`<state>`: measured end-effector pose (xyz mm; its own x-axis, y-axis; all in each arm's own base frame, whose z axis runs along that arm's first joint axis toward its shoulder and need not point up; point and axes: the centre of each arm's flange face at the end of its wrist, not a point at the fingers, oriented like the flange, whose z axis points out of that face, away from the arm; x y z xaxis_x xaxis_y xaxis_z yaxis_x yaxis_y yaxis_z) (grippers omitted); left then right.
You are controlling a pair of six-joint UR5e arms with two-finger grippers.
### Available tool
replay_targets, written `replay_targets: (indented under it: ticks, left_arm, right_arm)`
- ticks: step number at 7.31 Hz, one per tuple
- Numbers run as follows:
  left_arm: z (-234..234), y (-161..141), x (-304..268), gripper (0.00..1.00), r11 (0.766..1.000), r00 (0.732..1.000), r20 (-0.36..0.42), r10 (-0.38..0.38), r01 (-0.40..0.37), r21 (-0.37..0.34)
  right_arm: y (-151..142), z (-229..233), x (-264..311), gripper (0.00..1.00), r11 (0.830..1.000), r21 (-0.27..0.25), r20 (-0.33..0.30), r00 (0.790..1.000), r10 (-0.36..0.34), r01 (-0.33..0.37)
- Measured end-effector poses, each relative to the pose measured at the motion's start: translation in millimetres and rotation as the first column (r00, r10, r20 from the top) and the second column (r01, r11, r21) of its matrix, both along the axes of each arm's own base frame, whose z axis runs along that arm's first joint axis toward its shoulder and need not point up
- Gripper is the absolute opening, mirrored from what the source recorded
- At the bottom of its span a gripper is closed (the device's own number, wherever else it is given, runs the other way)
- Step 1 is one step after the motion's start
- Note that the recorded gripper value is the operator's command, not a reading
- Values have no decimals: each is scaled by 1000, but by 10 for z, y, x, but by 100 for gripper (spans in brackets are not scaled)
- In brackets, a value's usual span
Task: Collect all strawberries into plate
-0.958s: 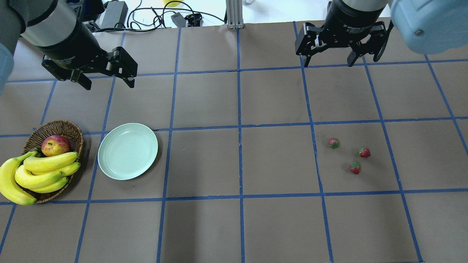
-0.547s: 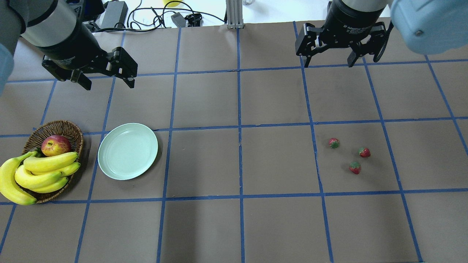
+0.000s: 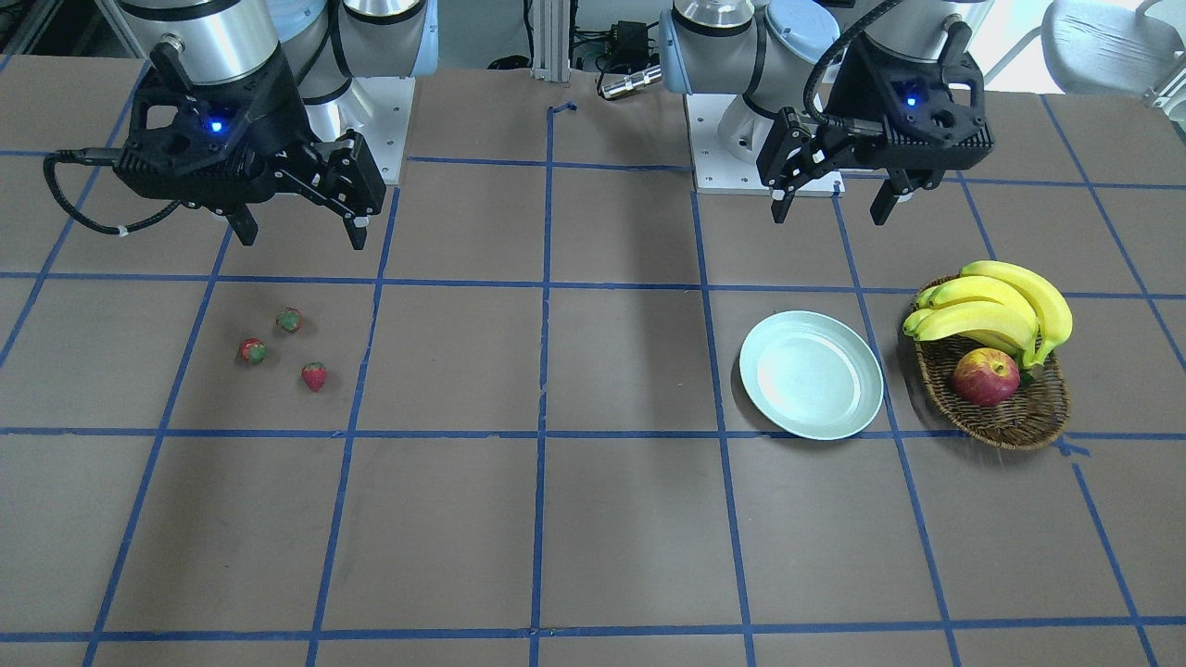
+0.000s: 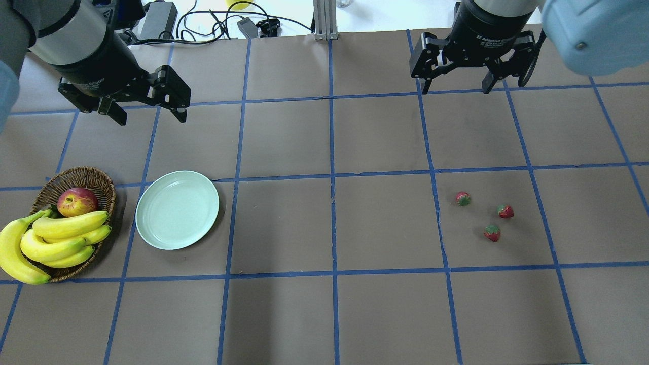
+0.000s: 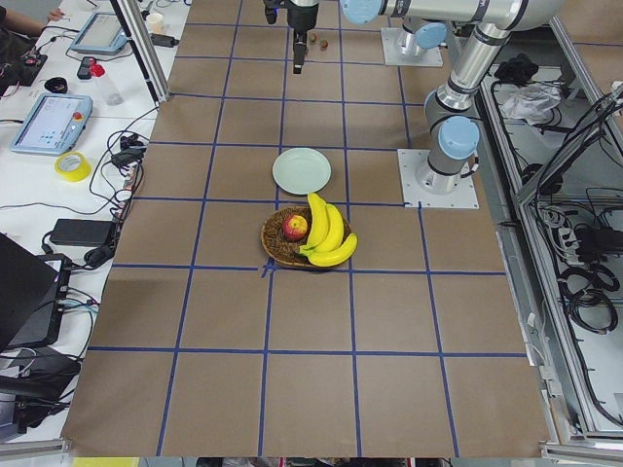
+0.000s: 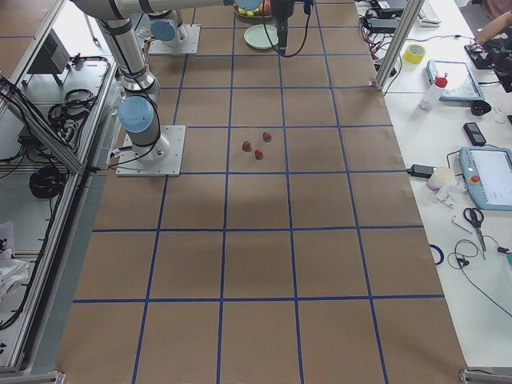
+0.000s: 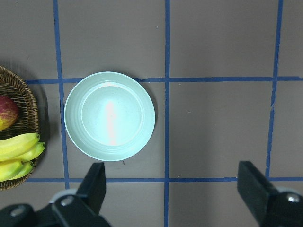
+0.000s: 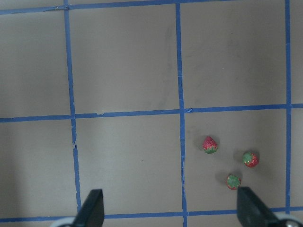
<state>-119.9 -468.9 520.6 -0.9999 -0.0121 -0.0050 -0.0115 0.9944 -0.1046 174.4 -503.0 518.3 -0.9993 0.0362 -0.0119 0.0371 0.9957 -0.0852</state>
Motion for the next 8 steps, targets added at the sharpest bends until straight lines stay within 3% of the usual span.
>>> replay_targets:
  ticks: [2,4,6,8]
  left_arm:
    - [-1,-1,-1,100,1000,1000,-1,0,0,0]
    - [-11,-4,0,100,1000,1000,0,0,0,2]
    - [-11,-1,-1,100,1000,1000,-1,0,0,2]
    - [2,8,-2,100,1000,1000,-1,0,0,-1]
  right_arm:
    - [6,-39,-3,100,1000,10,0,1000,0,0]
    - [31,-293,-52,100,997,71,-7,1000,8,-7]
    - [-2,-845,-350,100,987,159,-7,1000,1,0]
    - [-121,-1528,-745,100,982,189,2,1000,-4,4]
